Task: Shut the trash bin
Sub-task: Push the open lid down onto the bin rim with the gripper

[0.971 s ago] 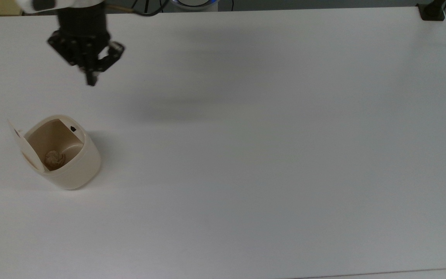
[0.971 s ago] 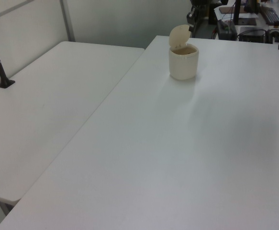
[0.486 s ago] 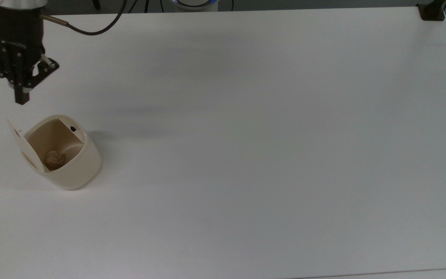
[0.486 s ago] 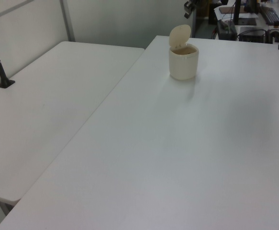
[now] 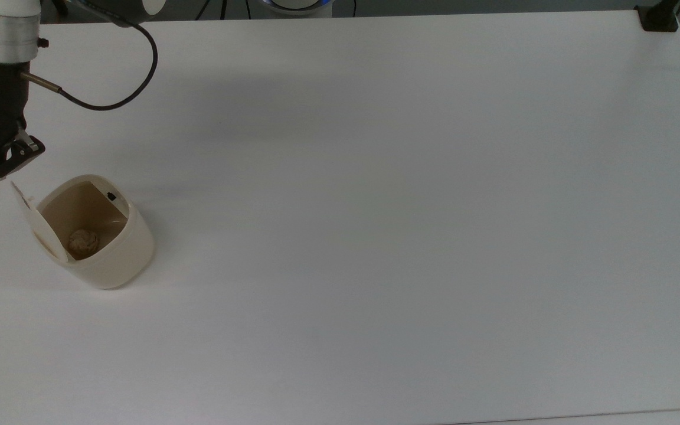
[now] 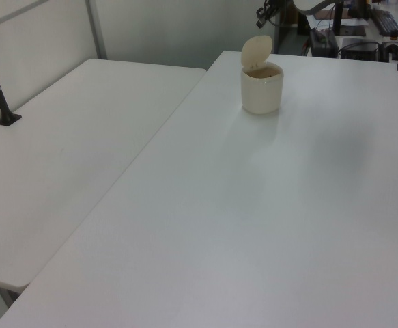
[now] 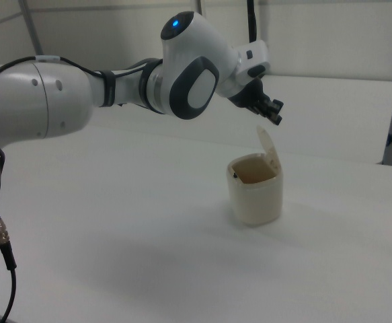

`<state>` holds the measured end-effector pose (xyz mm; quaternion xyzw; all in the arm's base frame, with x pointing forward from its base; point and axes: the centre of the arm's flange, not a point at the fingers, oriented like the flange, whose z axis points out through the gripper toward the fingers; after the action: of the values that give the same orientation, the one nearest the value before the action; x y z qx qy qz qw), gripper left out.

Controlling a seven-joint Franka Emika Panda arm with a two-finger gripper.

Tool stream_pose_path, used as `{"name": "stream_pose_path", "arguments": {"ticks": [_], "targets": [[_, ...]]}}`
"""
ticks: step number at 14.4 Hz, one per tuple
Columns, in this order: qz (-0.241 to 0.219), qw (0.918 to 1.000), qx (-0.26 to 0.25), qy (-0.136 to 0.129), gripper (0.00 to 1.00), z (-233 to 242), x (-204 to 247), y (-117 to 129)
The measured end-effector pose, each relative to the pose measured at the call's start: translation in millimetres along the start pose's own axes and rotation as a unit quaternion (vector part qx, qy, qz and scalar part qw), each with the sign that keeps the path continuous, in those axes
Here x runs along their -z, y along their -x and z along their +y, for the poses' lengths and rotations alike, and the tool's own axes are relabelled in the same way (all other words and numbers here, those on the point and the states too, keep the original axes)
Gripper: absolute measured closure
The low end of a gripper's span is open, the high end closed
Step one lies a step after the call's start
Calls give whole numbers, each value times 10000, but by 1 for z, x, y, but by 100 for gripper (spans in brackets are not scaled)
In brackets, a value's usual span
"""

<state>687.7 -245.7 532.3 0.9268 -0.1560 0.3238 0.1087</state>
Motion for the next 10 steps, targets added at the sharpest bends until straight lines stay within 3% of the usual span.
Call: {"name": "stream_pose_path", "arguments": {"ticks": [5, 10], "targets": [[-98, 9999, 7, -52, 100, -8, -13, 6], [-724, 9972, -12, -177, 100, -24, -27, 24]]}}
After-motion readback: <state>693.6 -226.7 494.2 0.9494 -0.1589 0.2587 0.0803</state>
